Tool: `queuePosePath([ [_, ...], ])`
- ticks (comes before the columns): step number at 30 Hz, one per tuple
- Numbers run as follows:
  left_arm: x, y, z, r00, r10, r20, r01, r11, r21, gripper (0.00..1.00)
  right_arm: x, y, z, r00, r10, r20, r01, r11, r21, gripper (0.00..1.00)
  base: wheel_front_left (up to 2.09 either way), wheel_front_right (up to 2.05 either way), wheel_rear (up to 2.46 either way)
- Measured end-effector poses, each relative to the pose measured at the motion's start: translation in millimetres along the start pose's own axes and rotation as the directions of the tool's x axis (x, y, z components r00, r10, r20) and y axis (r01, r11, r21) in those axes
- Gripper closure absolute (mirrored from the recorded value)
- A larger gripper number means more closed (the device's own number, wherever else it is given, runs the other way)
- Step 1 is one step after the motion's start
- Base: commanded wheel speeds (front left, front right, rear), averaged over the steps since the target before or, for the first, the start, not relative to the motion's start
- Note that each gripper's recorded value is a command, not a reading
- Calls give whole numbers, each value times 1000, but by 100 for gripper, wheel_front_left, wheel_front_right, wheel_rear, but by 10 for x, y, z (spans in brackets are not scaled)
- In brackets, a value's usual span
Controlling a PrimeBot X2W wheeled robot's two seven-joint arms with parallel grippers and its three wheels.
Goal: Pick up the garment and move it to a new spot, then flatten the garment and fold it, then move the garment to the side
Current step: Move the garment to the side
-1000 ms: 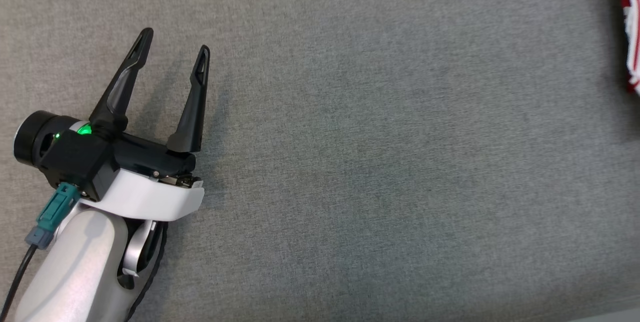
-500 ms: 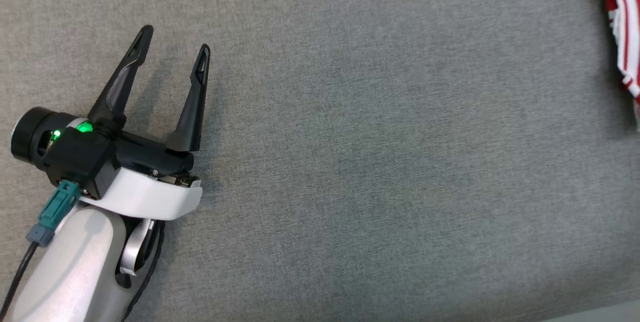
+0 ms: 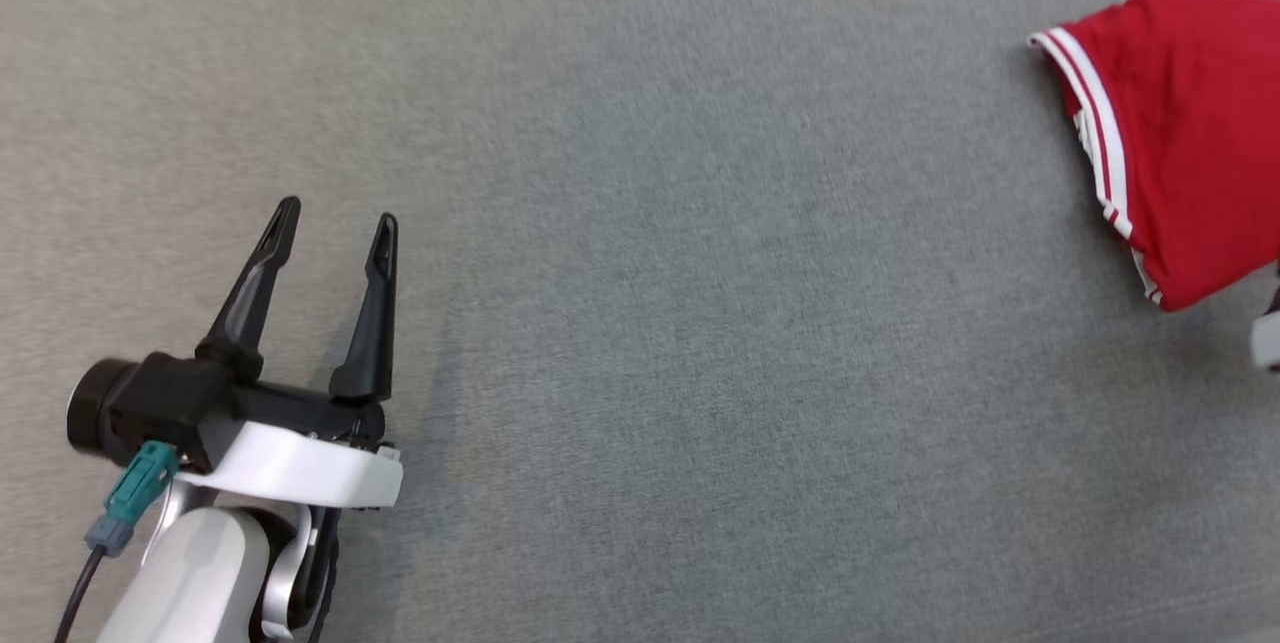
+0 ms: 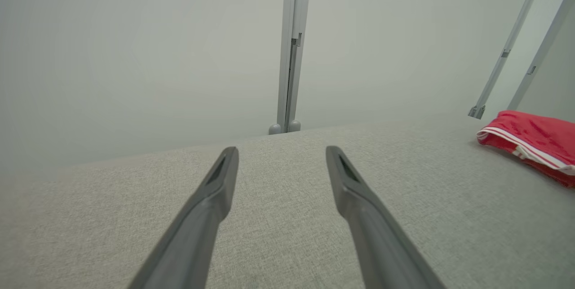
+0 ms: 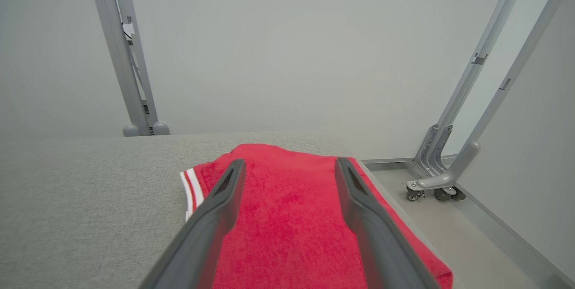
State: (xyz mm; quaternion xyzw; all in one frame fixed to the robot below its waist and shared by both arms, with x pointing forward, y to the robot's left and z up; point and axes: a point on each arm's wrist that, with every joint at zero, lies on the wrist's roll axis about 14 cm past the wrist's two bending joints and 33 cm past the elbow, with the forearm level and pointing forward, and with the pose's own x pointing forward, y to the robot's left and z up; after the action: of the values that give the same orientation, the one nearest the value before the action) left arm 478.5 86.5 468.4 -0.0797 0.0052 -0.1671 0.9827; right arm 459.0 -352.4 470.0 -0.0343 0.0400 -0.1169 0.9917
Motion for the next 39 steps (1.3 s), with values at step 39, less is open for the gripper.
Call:
queuePosePath([
  [39, -1637, 788, 503, 949, 304, 79, -307, 951, 36, 0, -1251, 1452, 548, 940, 316, 131, -334, 931, 150, 0, 0, 0, 0],
])
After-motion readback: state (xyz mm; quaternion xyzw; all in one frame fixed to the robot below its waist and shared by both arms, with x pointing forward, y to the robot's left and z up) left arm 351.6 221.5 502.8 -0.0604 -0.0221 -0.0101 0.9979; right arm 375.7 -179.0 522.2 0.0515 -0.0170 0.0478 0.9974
